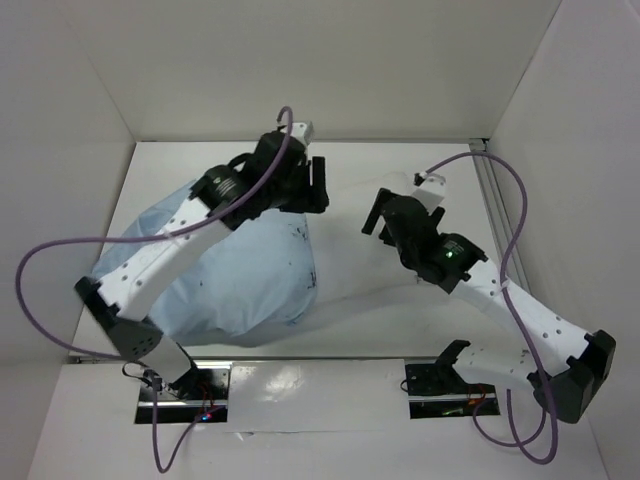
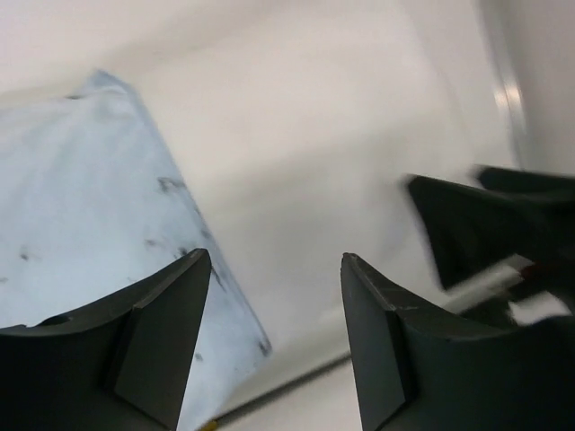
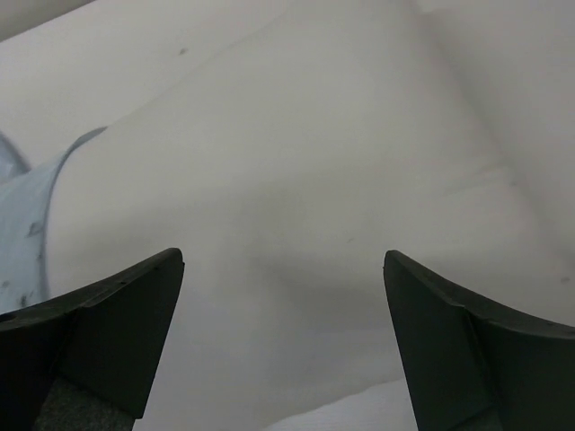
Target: Put the pillow into the pillowcase
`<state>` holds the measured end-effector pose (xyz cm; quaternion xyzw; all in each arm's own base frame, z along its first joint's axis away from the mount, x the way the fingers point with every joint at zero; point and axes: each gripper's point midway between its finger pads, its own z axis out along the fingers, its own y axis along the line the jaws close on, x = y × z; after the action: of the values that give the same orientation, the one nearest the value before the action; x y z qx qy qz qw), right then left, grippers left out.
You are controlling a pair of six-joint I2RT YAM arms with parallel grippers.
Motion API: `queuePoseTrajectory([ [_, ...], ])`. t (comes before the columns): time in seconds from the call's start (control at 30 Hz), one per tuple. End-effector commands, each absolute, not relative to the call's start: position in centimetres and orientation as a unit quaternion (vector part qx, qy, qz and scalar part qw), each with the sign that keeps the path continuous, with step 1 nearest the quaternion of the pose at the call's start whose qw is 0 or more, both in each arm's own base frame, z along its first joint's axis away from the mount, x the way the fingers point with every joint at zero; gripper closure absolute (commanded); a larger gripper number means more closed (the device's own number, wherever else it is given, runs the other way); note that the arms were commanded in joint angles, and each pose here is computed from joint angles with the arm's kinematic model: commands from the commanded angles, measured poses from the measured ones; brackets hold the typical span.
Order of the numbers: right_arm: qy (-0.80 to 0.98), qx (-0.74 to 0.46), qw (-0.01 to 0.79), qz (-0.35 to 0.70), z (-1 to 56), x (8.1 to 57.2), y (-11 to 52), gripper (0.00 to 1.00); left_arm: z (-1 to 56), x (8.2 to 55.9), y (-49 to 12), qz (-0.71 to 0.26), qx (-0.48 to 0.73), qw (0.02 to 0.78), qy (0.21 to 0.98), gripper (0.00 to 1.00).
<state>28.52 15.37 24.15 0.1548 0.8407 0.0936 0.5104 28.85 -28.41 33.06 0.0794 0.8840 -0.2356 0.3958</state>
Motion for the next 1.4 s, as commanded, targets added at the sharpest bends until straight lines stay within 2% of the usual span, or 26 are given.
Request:
queuePoseTrajectory([
  [0.0,0.842,0.159,0.516,0.024,25.2,29.6,10.6,0.01,26.6,33.0,-25.0,-0.047,0.019,0.368,0.928,0.27],
  [0.07,0.847,0.177,0.502,0.004,24.7,31.6,7.3,0.01,26.0,33.8,-24.6,-0.012,0.006,0.35,0.937,0.27],
  [0.1,0.858,0.165,0.485,0.036,24.2,32.1,7.7,0.01,23.7,34.6,-25.0,0.017,0.008,0.329,0.944,0.26],
  [0.23,0.876,0.159,0.446,0.092,21.8,33.5,5.8,0.01,21.4,34.9,-23.5,0.087,-0.006,0.308,0.947,0.26],
  [0.5,0.899,0.134,0.38,0.171,15.7,32.5,7.1,0.01,20.6,33.8,-21.4,0.115,-0.019,0.298,0.947,0.38],
  [0.57,0.896,0.123,0.381,0.193,15.8,32.4,7.9,0.01,20.2,33.8,-21.1,0.117,-0.021,0.291,0.949,0.46],
  [0.6,0.895,0.116,0.377,0.208,15.5,32.2,8.4,0.01,20.3,33.6,-21.2,0.108,-0.021,0.29,0.951,0.58],
  [0.67,0.895,0.113,0.368,0.226,15.0,32.0,9.1,0.01,20.2,33.6,-21.3,0.097,-0.013,0.284,0.954,0.72],
  [0.7,0.893,0.104,0.365,0.242,14.9,31.9,9.7,0.04,20.6,33.9,-21.1,0.09,-0.014,0.287,0.954,0.8],
  [0.73,0.895,0.097,0.357,0.249,14.7,31.7,10.3,0.08,20.4,33.7,-21.4,0.082,-0.013,0.281,0.956,0.93],
  [0.77,0.892,0.098,0.359,0.256,14.9,31.9,10.5,0.12,21.2,33.8,-21.7,0.069,-0.008,0.289,0.955,0.99],
  [0.8,0.894,0.091,0.353,0.258,14.6,31.5,11.0,0.18,21.2,33.9,-21.5,0.068,-0.008,0.286,0.956,1.0],
  [0.83,0.894,0.083,0.355,0.262,14.7,31.5,11.5,0.42,21.9,33.9,-22.1,0.047,-0.01,0.291,0.956,1.0],
  [0.93,0.887,0.079,0.367,0.27,15.8,31.2,12.0,0.82,23.5,34.3,-23.7,0.001,0.009,0.304,0.953,1.0],
  [0.97,0.881,0.077,0.376,0.277,16.8,31.2,12.3,1.0,24.3,34.4,-24.4,-0.02,0.016,0.309,0.951,1.0],
  [1.03,0.871,0.075,0.392,0.288,18.2,31.2,12.5,1.0,25.3,34.5,-26.1,-0.064,0.046,0.314,0.946,1.0],
  [1.07,0.864,0.07,0.4,0.296,19.3,31.2,13.0,1.0,26.8,34.1,-28.7,-0.129,0.071,0.321,0.936,1.0],
  [1.2,0.836,0.07,0.447,0.309,24.0,30.6,13.9,1.0,32.0,31.6,-36.9,-0.291,0.162,0.332,0.882,1.0],
  [1.37,0.809,0.069,0.477,0.335,28.5,28.8,16.8,1.0,37.1,27.1,-45.9,-0.466,0.254,0.279,0.8,1.0],
])
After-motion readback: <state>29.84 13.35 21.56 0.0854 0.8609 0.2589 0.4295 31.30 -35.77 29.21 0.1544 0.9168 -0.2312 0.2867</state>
